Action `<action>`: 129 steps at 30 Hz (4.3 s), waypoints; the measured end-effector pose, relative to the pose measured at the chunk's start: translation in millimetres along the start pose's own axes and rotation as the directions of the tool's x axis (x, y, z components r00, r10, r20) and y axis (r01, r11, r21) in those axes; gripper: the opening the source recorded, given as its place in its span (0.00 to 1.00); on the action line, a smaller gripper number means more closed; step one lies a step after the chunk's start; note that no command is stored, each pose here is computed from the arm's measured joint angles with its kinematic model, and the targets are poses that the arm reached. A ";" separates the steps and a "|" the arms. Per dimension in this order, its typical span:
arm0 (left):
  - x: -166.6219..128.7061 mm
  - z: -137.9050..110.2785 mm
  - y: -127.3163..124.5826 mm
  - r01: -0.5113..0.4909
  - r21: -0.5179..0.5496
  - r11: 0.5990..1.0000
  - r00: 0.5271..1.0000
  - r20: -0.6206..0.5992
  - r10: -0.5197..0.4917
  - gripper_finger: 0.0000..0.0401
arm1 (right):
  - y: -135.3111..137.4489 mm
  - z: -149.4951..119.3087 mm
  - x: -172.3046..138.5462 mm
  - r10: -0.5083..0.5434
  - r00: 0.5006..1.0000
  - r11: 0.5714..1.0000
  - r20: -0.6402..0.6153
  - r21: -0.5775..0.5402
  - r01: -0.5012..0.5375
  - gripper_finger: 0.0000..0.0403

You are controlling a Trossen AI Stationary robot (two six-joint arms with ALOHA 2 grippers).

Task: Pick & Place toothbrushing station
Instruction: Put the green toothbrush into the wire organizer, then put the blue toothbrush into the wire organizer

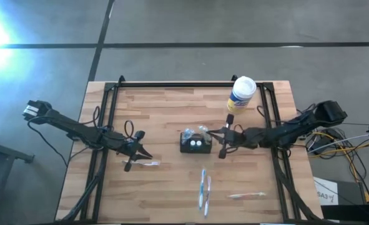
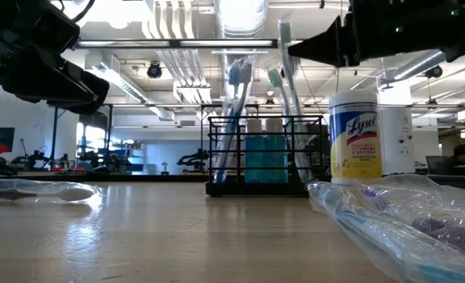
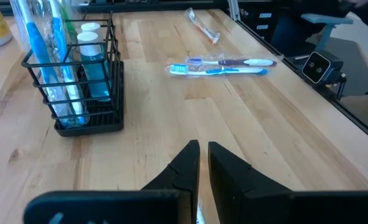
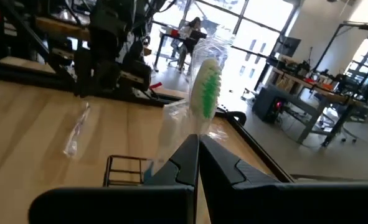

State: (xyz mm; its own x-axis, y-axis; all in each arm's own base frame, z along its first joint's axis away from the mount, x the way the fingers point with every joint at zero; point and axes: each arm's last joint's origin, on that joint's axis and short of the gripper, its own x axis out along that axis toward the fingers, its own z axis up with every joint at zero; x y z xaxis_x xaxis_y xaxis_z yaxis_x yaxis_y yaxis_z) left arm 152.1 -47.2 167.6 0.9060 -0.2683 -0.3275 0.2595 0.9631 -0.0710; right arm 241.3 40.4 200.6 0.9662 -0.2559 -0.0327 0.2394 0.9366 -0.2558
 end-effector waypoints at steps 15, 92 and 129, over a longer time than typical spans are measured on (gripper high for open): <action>0.0 -2.0 0.2 -0.002 -0.023 1.000 1.000 -0.020 0.002 0.09 | 12.1 -27.8 13.8 -0.081 0.995 0.985 -0.059 0.145 0.089 0.02; 0.1 9.9 -1.0 0.009 0.128 0.992 1.000 0.016 -0.011 0.09 | 49.0 48.0 -58.1 0.173 0.945 0.974 0.276 0.096 -0.206 0.02; 10.9 27.7 0.4 -0.089 -0.216 0.972 0.991 0.075 0.107 0.05 | -29.2 -26.0 -138.7 0.251 0.924 0.934 0.288 0.180 -0.309 0.02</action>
State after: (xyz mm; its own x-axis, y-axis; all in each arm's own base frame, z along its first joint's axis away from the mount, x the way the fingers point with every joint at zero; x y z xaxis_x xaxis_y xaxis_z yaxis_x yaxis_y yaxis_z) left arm 171.4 -50.3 190.0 0.9510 -0.1642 -0.2620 0.0997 0.9649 -0.2431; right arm 97.8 42.4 187.5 0.9806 0.0672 0.1841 -0.0581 0.9968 -0.0544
